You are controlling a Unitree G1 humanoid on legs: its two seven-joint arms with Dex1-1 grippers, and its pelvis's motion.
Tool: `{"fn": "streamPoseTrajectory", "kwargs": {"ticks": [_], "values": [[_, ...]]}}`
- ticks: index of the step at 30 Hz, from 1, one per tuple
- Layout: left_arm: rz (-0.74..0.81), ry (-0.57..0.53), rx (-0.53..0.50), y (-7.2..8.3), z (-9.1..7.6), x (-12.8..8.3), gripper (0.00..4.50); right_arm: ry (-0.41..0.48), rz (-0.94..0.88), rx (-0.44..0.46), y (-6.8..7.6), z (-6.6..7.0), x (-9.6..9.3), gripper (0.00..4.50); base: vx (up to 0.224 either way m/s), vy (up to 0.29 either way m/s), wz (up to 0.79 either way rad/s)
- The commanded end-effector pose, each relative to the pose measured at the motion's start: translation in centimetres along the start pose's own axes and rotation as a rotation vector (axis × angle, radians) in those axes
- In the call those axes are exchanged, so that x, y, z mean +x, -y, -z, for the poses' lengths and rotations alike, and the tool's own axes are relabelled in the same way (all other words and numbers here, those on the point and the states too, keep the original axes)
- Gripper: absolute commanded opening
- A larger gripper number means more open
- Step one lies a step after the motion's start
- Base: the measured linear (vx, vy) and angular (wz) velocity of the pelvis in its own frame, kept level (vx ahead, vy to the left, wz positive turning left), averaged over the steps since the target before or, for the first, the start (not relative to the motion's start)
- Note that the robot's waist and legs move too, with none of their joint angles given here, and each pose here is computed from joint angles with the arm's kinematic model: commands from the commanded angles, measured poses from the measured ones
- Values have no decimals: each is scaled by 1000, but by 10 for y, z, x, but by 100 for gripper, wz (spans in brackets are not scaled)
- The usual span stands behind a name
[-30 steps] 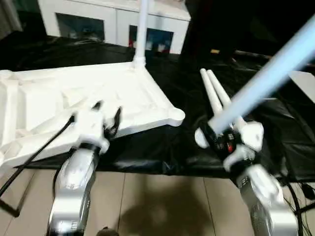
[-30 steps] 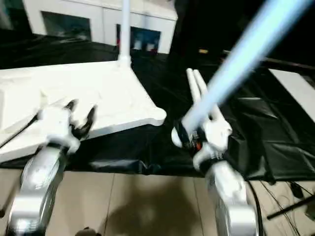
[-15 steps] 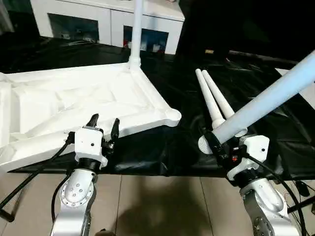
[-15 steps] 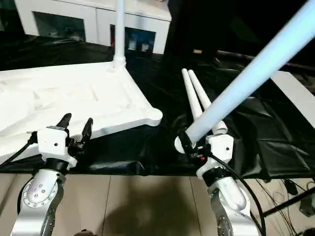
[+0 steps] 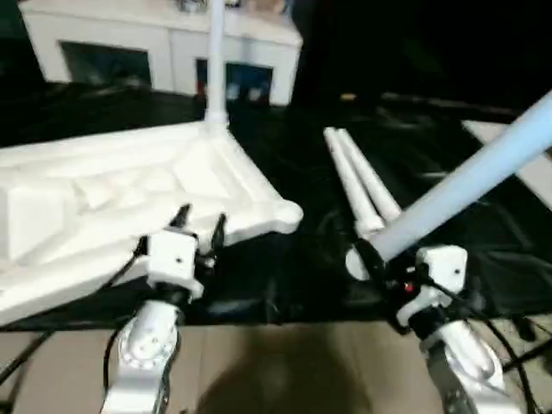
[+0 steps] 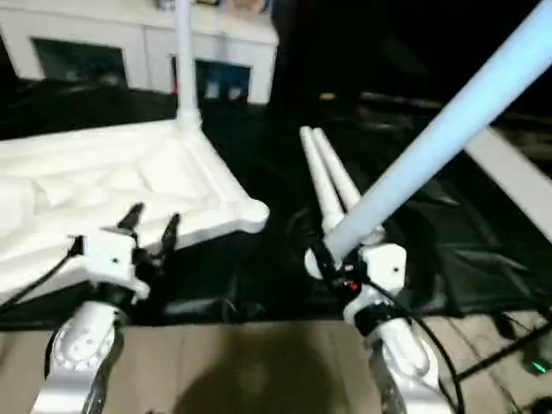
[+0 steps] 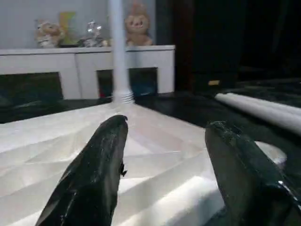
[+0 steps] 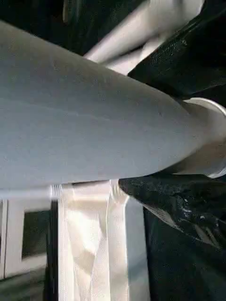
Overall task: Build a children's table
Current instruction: Insert table leg to table base
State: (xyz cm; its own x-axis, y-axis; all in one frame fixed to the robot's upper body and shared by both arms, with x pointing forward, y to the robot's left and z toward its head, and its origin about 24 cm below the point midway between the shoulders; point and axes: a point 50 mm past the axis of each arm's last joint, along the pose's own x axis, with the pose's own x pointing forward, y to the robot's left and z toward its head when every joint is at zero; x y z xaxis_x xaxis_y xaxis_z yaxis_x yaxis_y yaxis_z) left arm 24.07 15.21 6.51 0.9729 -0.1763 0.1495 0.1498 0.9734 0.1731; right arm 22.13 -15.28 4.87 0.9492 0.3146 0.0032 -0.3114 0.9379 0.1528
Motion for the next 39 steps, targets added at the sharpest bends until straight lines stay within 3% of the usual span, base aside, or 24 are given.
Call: {"fn": "streamPoseTrajectory", "kwargs": {"ticks": [1,8,13,16,32,38,39], "values": [[10,17,1,1,-3,2,297,8,14,-2,4,-3,1,185,129,12,23],[0,15,2,-1,-3,1,297,6,-14,-21,2,-2,0,185,168,24,8],[-12,14,3,-3,-3,0,297,-33,-90,-105,-8,1,1,185,133,-9,23],[-15,12,3,-3,-3,-1,297,-20,-73,-26,-7,1,1,185,159,-26,70],[17,16,-6,0,-4,2,297,-11,-9,-32,4,-2,0,185,96,-42,-2],[344,30,-21,13,-11,8,297,22,-4,-33,11,-14,1,185,46,-53,-5],[344,30,-21,13,-11,8,297,22,-4,-33,11,-14,1,185,30,-58,-2]]}}
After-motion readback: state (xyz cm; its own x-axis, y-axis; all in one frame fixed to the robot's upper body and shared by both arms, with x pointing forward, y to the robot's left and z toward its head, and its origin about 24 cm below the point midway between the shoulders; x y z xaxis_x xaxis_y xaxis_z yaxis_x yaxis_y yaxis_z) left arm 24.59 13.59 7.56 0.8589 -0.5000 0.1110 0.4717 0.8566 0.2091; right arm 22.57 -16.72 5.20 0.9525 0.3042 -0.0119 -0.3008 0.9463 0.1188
